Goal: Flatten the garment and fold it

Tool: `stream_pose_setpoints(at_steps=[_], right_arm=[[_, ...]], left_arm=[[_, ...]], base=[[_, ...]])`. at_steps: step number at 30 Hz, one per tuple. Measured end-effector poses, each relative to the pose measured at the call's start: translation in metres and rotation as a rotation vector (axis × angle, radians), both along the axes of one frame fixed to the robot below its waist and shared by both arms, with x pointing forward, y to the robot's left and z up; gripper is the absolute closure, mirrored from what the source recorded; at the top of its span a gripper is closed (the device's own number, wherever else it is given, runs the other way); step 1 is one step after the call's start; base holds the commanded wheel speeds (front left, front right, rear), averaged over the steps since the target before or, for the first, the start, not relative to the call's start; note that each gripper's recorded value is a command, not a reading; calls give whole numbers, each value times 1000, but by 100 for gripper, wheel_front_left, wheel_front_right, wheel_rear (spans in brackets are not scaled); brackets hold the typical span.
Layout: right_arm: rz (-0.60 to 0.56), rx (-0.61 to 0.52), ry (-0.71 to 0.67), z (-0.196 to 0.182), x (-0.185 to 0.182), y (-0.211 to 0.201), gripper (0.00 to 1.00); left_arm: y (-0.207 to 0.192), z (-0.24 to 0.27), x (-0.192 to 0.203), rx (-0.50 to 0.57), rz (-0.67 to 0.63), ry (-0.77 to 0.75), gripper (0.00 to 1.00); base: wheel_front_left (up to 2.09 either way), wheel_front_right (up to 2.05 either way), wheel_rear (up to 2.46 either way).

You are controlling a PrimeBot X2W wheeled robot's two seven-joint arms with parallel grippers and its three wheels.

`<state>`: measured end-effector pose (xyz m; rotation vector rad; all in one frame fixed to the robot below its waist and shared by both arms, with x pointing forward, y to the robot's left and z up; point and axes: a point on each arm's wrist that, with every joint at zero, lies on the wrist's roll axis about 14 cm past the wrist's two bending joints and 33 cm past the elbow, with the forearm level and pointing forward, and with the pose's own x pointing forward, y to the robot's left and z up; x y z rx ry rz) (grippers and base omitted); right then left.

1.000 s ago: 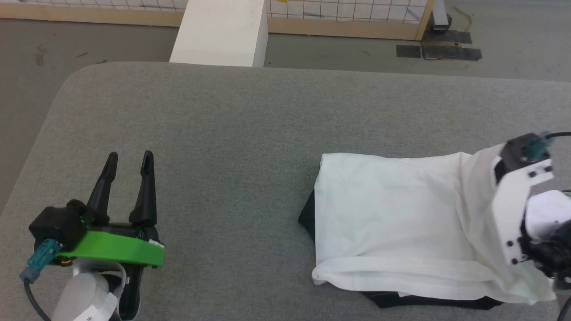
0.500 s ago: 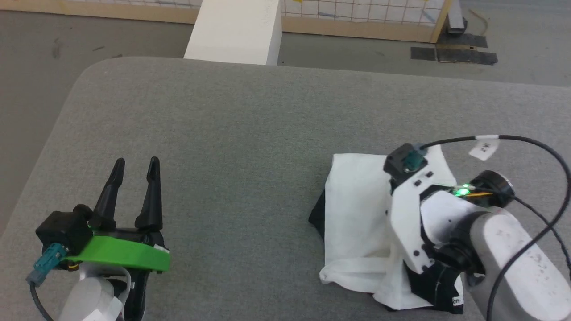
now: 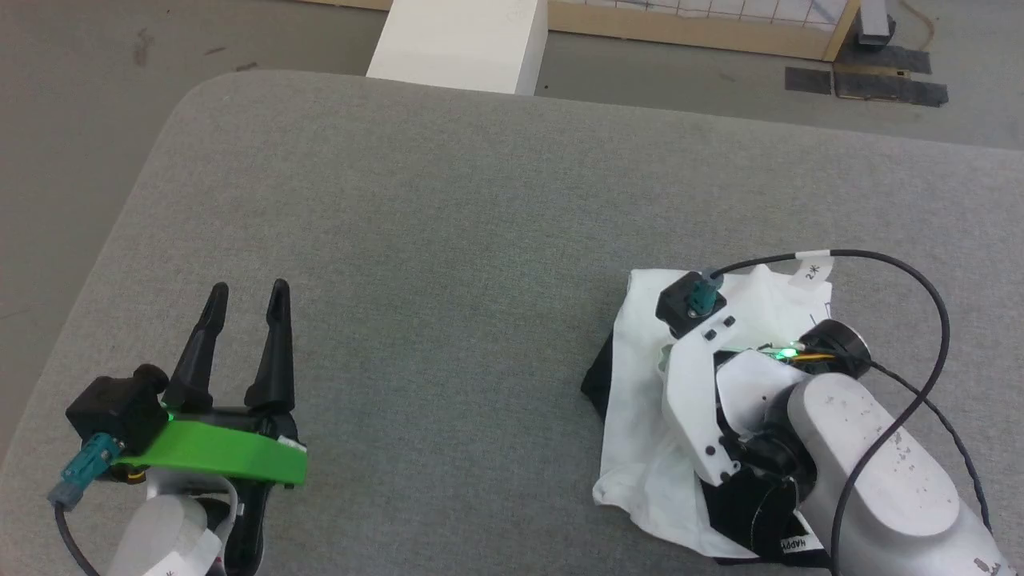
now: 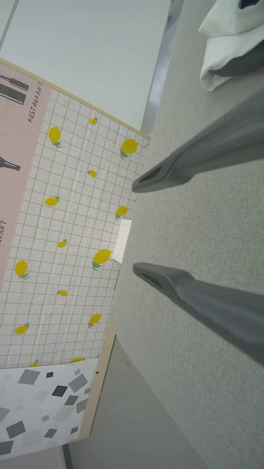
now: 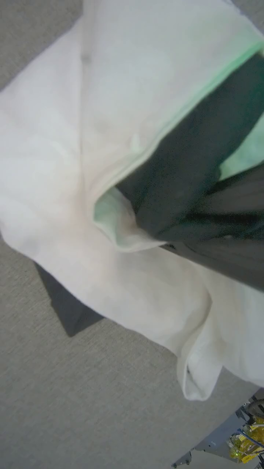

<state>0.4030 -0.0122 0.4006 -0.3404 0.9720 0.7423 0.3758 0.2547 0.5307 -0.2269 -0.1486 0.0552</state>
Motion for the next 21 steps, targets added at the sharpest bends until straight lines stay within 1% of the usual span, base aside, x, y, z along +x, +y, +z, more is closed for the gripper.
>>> stream_pose_setpoints(at_steps=[2,3,5,8,12,15,19,21], right_arm=[[-6,8,1,-3,2,1,100],[-6,15,-7,-4,4,2,65],[-5,33,-28,0,7,6,0],[13,68,-62,10,9,17,0],[55,111,-142,32,13,33,0],[96,137,-175,46,9,46,0],[128,216,-185,60,-2,66,0],[130,255,-212,69,-3,71,0]], left_arm=[[1,0,0,-4,3,-1,0],[1,0,0,-4,5,-1,0],[2,1,0,-5,6,-2,0],[3,3,-2,-8,9,-8,0],[2,7,-4,-10,9,-23,0],[1,11,-5,-11,5,-34,0],[-1,15,-6,-12,-1,-47,0],[-3,16,-6,-12,-9,-50,0]], base=[[0,0,0],[0,0,0],[0,0,0],[0,0,0],[0,0,0],[0,0,0],[0,0,0],[0,0,0]])
